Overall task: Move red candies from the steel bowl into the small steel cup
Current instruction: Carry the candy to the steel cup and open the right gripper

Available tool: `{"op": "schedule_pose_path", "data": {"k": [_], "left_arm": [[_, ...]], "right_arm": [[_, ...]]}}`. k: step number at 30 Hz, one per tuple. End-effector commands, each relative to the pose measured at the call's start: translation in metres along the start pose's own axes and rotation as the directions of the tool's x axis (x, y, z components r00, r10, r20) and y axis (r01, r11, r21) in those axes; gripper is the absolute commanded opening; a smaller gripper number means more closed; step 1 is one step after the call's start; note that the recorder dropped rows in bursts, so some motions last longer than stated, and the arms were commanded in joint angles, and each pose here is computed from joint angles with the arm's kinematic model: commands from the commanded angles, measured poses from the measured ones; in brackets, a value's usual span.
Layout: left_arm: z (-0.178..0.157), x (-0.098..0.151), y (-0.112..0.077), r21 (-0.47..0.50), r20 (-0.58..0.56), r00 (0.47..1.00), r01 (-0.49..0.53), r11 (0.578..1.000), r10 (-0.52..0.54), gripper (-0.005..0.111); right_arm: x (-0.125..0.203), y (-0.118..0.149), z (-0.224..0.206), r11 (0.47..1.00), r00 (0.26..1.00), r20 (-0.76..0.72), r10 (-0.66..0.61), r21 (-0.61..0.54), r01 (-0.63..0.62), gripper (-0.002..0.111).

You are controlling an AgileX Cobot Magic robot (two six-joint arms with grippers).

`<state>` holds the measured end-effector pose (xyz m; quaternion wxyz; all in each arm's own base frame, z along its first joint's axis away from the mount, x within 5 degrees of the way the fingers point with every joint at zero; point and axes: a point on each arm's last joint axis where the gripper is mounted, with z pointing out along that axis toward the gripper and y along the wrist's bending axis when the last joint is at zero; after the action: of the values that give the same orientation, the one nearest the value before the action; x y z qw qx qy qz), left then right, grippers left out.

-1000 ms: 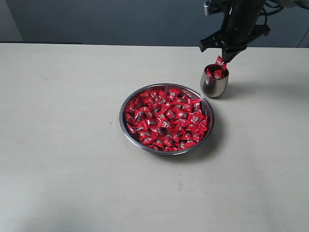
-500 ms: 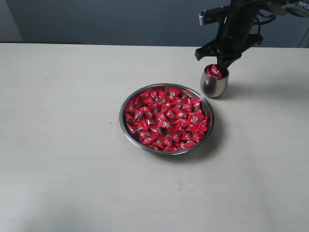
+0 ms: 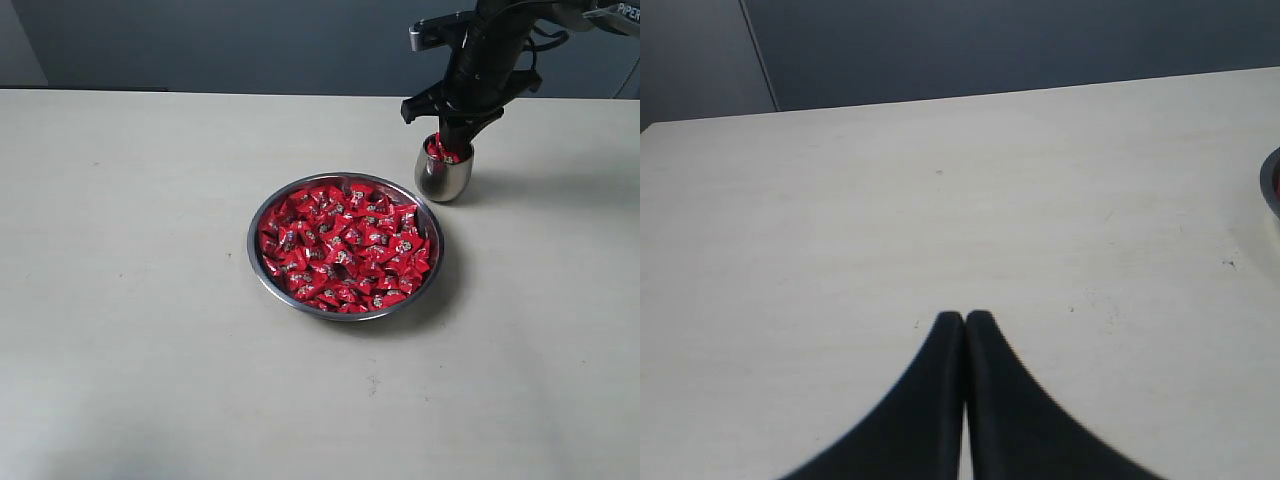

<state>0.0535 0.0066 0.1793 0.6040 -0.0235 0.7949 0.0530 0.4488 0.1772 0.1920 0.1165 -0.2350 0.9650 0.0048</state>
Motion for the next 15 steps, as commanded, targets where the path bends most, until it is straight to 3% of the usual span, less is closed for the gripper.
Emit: {"op": "schedule_pose_path", "data": {"k": [1,15], "left_arm": [[-0.001,-0.004,0.000,-0.001,0.021,1.000,0.001,1.000,-0.001,0.000],[-0.001,-0.004,0.000,-0.001,0.021,1.000,0.001,1.000,-0.001,0.000]], "right_arm": [[-0.002,0.000,-0.003,1.000,1.000,0.020,-0.003,-0.007,0.003,0.035],[-0.003,0.000,-0.022,1.000,0.998,0.057,-0.001,-0.005,0.002,0.035]]}}
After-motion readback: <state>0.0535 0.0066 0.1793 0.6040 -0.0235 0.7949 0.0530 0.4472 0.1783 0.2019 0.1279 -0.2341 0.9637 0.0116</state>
